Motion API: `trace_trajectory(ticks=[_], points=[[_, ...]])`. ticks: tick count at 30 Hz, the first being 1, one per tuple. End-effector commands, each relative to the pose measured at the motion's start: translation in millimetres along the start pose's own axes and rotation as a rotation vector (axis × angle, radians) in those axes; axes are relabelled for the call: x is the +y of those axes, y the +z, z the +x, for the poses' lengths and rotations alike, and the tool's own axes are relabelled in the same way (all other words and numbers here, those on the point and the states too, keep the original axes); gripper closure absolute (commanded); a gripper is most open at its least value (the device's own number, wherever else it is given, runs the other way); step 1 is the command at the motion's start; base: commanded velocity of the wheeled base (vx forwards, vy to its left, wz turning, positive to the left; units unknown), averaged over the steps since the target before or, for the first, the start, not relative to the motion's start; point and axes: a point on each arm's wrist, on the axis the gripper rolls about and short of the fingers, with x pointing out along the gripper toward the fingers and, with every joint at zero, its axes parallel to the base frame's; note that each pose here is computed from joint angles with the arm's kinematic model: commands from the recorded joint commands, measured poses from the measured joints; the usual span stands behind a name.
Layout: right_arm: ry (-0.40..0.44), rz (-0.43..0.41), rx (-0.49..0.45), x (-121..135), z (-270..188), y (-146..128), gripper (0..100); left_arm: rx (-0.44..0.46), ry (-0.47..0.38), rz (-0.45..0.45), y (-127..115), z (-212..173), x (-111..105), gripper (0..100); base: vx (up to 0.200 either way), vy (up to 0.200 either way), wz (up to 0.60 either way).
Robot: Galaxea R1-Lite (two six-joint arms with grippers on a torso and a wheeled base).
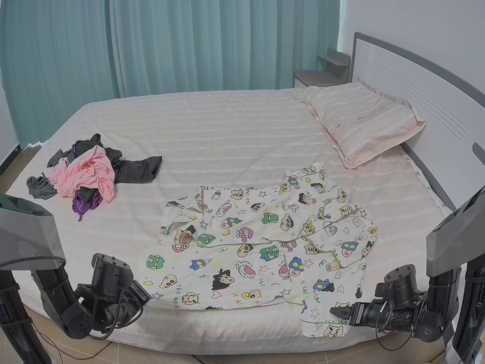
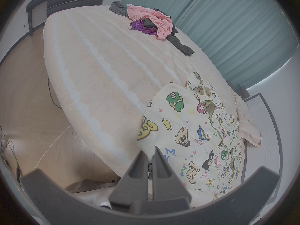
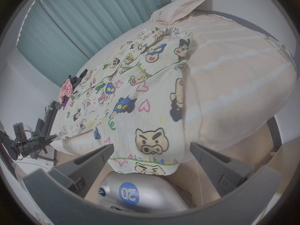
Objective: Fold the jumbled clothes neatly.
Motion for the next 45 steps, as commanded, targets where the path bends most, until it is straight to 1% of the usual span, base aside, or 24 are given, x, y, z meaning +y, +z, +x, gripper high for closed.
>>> trace_trajectory(ticks=[1, 3, 7, 14, 15, 19, 22, 25, 30, 35, 45], points=[[-0.018, -0.002, 0.063, -6.4, 6.9, -10.8, 0, 0.0, -0.001, -0.001, 0.1, -0.2, 0.0, 100, 0.0, 0.0, 0.0], [0.0, 0.006, 0.04, -10.2, 16.8, -10.8, 0, 0.003, 0.001, -0.002, -0.3, -0.1, 0.5, 100, 0.0, 0.0, 0.0], [-0.012, 0.008, 0.043, -15.5, 26.1, -14.0, 0, 0.002, 0.0, -0.002, -0.1, -0.3, 0.4, 100, 0.0, 0.0, 0.0], [0.016, 0.008, 0.014, -11.7, 21.5, -7.6, 0, 0.002, 0.0, -0.002, -0.1, -0.7, 0.6, 100, 0.0, 0.0, 0.0], [0.019, 0.006, 0.013, -11.5, 19.5, -7.4, 100, 0.003, -0.002, -0.002, -0.1, -0.7, 0.4, 100, 0.0, 0.0, 0.0], [0.002, 0.013, 0.0, -15.0, 18.8, -4.8, 100, 0.006, 0.004, 0.002, -0.9, -0.8, 1.5, 100, 0.0, 0.0, 0.0], [-0.021, -0.005, -0.015, -21.8, 17.9, -0.1, 100, 0.008, 0.01, 0.016, -1.4, -1.3, 2.8, 100, 0.0, 0.0, 0.0], [-0.036, -0.012, 0.008, -23.7, 17.7, -2.1, 100, 0.013, 0.014, 0.035, -2.6, -2.8, 4.4, 100, 0.0, 0.0, 0.0], [-0.049, -0.019, 0.022, -25.1, 16.4, -2.7, 100, 0.022, 0.027, 0.045, -4.7, -4.5, 8.1, 100, 0.0, 0.0, 0.0], [-0.087, -0.062, 0.087, -26.4, 4.2, -3.8, 100, 0.038, 0.048, 0.102, -7.9, -7.3, 14.6, 100, 0.0, 0.0, 0.0], [-0.114, -0.085, 0.1, -33.9, -0.2, -0.6, 100, 0.065, 0.064, 0.132, -15.4, -9.2, 18.1, 100, 0.0, 0.0, 0.0]])
